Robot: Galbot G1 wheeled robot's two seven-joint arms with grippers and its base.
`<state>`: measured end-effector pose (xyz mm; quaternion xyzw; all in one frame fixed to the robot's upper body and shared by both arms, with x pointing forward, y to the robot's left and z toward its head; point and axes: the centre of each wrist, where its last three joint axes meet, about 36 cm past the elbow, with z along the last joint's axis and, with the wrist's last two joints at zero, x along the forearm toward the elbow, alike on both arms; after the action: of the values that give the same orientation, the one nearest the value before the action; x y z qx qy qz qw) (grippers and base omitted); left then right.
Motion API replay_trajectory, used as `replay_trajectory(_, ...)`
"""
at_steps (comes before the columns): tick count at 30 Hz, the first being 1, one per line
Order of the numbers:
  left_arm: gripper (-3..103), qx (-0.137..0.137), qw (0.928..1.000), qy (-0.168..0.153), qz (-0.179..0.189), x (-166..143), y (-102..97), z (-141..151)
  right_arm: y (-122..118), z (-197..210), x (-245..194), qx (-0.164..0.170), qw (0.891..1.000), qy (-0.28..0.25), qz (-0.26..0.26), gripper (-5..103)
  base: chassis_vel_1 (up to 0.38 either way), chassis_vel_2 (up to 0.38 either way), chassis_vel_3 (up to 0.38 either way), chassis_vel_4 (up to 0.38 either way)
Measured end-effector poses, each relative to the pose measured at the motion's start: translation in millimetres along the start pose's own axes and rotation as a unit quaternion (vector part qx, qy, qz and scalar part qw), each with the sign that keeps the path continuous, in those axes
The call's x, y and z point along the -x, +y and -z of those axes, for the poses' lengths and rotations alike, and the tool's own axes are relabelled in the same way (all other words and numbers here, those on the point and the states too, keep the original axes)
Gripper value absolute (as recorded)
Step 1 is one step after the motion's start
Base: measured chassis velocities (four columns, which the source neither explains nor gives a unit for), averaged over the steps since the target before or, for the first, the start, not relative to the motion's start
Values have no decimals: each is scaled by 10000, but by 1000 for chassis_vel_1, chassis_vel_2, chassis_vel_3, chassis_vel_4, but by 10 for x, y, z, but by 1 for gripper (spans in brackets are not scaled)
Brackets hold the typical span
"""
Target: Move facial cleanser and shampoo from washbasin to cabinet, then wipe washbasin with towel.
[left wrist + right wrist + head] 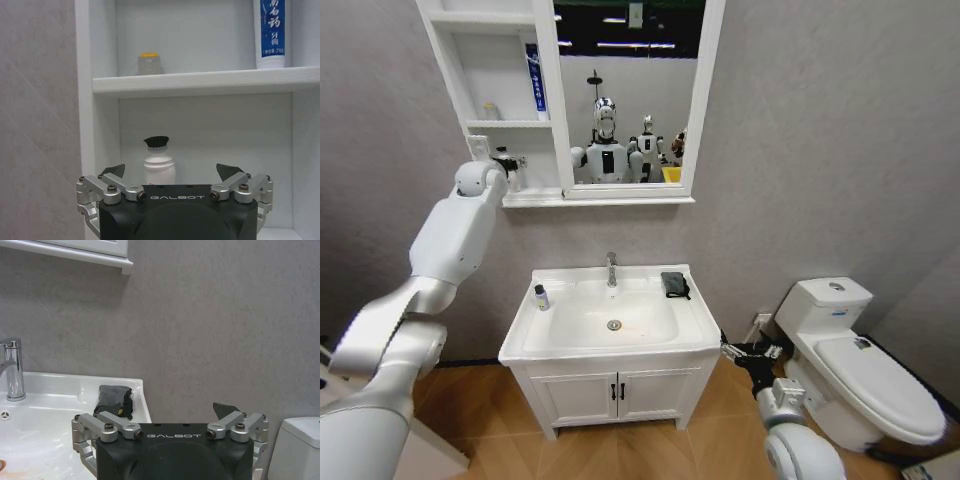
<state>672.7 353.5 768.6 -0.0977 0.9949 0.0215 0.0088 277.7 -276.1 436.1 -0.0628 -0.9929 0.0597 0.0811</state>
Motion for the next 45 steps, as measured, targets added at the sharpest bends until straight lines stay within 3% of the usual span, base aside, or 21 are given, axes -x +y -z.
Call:
replay_trajectory(1,100,0,10000,0,0,0,0,0,0,0,0,0,10000,0,0,100,0,0,0,0)
replay_trajectory(5,100,-1,9998,-85,-163,-712,126,-116,23,-6,2,7,10000,6,24,100,0,0,0,0)
replay_trajectory(6,100,-1,9998,-85,-163,-712,126,-116,23,-6,2,7,10000,6,24,100,0,0,0,0)
replay_trajectory(8,100,-24,9997,-35,-240,-1035,172,-266,37,-19,9,10,10000,20,37,100,0,0,0,0)
replay_trajectory(9,100,-25,9995,6,-317,-1319,197,-512,59,-36,22,-2,10000,34,55,100,0,0,0,0)
replay_trajectory(10,100,-25,9995,6,-317,-1319,197,-512,59,-36,22,-2,10000,34,55,100,0,0,0,0)
replay_trajectory(13,100,52,9994,143,-313,-1662,200,-1356,105,-39,25,0,10000,30,79,100,0,0,0,0)
replay_trajectory(16,100,25,9995,135,-296,-1698,190,-1544,111,-33,22,1,10000,23,77,100,0,0,0,0)
replay_trajectory(18,100,-103,9995,232,-202,-1745,115,-2244,119,-26,-1,-15,10000,26,79,100,0,0,0,0)
replay_trajectory(19,100,-103,9995,232,-202,-1745,115,-2244,119,-26,-1,-15,10000,26,79,100,0,0,0,0)
replay_trajectory(21,100,-43,9991,389,-159,-1753,45,-2754,120,-13,-30,-32,10000,31,88,100,0,0,0,0)
replay_trajectory(22,100,-43,9991,389,-159,-1753,45,-2754,120,-13,-30,-32,10000,31,88,100,0,0,0,0)
replay_trajectory(24,100,57,9983,570,-130,-1743,-57,-3180,116,26,-55,-61,9999,26,103,100,0,0,0,0)
replay_trajectory(34,100,327,9952,914,-135,-1548,-318,-3880,125,63,-69,-91,9999,47,39,100,0,0,0,0)
replay_trajectory(45,100,436,9914,1233,-80,-1444,-273,-4210,135,30,-67,-72,9999,95,-10,100,0,0,0,0)
